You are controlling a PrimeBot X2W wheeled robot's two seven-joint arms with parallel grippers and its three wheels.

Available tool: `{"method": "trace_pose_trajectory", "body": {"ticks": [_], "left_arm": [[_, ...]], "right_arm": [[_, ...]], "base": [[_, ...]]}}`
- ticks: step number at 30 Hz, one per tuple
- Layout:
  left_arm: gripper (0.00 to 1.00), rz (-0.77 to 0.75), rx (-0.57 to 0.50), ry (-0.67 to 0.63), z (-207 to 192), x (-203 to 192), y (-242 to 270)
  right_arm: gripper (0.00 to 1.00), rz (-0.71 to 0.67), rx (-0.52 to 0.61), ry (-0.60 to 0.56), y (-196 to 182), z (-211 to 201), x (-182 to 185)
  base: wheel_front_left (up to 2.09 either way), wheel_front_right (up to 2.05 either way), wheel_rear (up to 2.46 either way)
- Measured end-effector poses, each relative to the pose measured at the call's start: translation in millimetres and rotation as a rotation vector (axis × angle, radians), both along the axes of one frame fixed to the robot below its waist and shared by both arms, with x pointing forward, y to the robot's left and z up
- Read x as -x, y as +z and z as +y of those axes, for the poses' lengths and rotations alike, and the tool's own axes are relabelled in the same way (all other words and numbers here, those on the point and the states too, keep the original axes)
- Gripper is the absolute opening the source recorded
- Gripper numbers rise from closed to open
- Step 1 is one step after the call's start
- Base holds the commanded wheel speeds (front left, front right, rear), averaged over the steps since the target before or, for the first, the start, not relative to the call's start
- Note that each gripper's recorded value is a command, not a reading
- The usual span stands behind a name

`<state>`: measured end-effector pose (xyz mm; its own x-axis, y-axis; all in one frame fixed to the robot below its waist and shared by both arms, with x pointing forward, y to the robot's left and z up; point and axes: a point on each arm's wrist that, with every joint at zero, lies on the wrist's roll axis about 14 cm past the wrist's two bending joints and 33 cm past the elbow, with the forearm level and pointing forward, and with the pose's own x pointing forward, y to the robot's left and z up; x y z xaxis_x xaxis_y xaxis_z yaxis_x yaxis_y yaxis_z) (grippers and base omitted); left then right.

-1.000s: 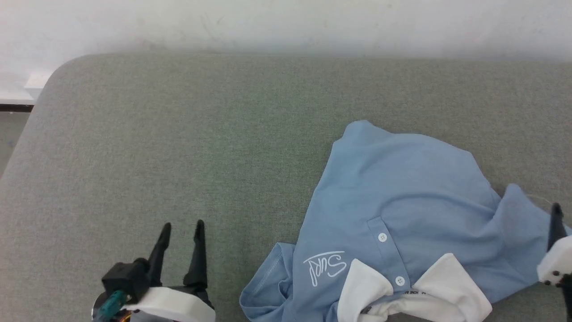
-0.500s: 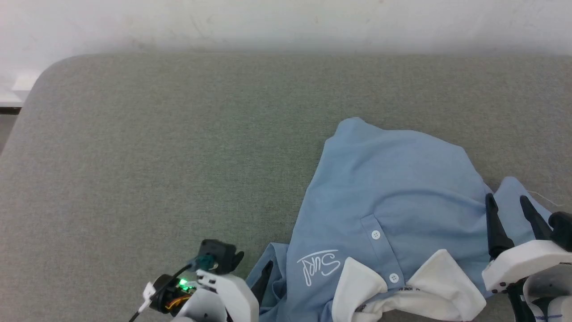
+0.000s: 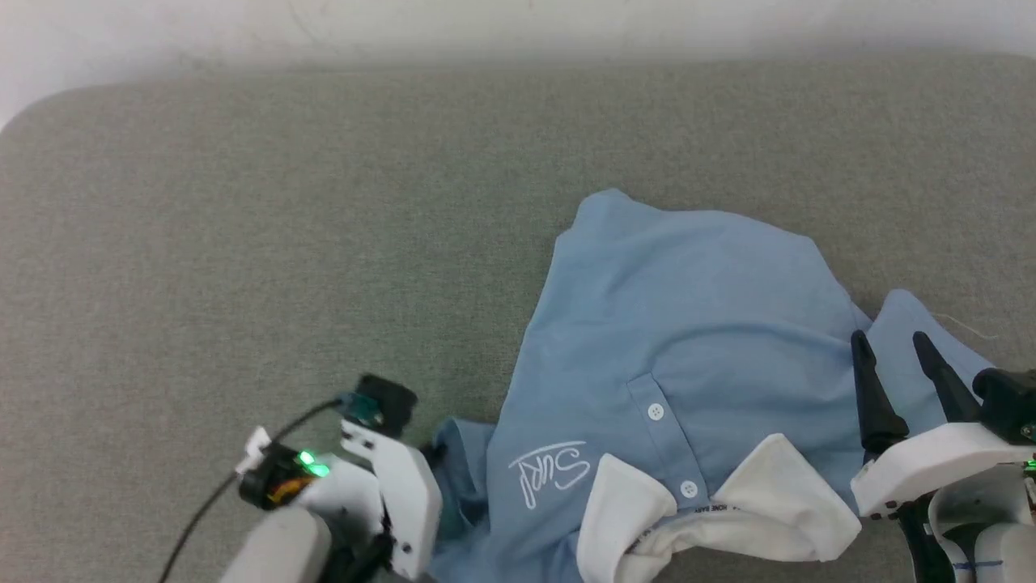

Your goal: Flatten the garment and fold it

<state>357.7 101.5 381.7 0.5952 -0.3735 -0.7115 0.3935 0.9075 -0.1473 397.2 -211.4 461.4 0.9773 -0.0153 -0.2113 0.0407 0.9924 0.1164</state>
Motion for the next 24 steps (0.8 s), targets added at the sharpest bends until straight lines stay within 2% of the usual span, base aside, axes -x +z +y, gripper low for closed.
{"method": "trace_pose_trajectory", "body": {"ticks": [3, 8, 13, 14, 15, 19, 24], "left_arm": [[0.00, -0.095, -0.005, 0.046, 18.4, -30.5, 13.8], [0.00, -0.303, -0.021, 0.228, 68.6, -91.4, 47.7], [0.00, -0.299, -0.053, 0.373, 103.0, -102.3, 31.0], [0.41, -0.297, -0.051, 0.402, 107.5, -102.1, 27.1], [1.00, -0.302, -0.045, 0.421, 109.2, -102.2, 25.6], [1.00, -0.339, 0.007, 0.500, 112.2, -96.0, 26.5], [1.00, -0.403, 0.056, 0.633, 132.0, -70.4, 33.1]], "right_arm": [[1.00, 0.002, -0.003, -0.004, -1.6, -1.1, -3.3], [1.00, 0.003, -0.005, -0.007, -4.6, -1.9, -9.6], [1.00, 0.012, -0.010, -0.006, -9.8, -1.3, -12.1], [1.00, 0.014, -0.013, -0.006, -10.8, -1.1, -11.6], [1.00, 0.016, -0.013, -0.006, -11.5, -0.9, -11.1], [1.00, 0.009, -0.014, -0.009, -9.4, -1.7, -10.0], [1.00, -0.015, -0.014, -0.007, -0.6, -0.9, -10.4]], "base": [[0.00, 0.00, 0.00], [0.00, 0.00, 0.00], [0.00, 0.00, 0.00], [0.00, 0.00, 0.00], [0.00, 0.00, 0.00], [0.00, 0.00, 0.00], [0.00, 0.00, 0.00]]}}
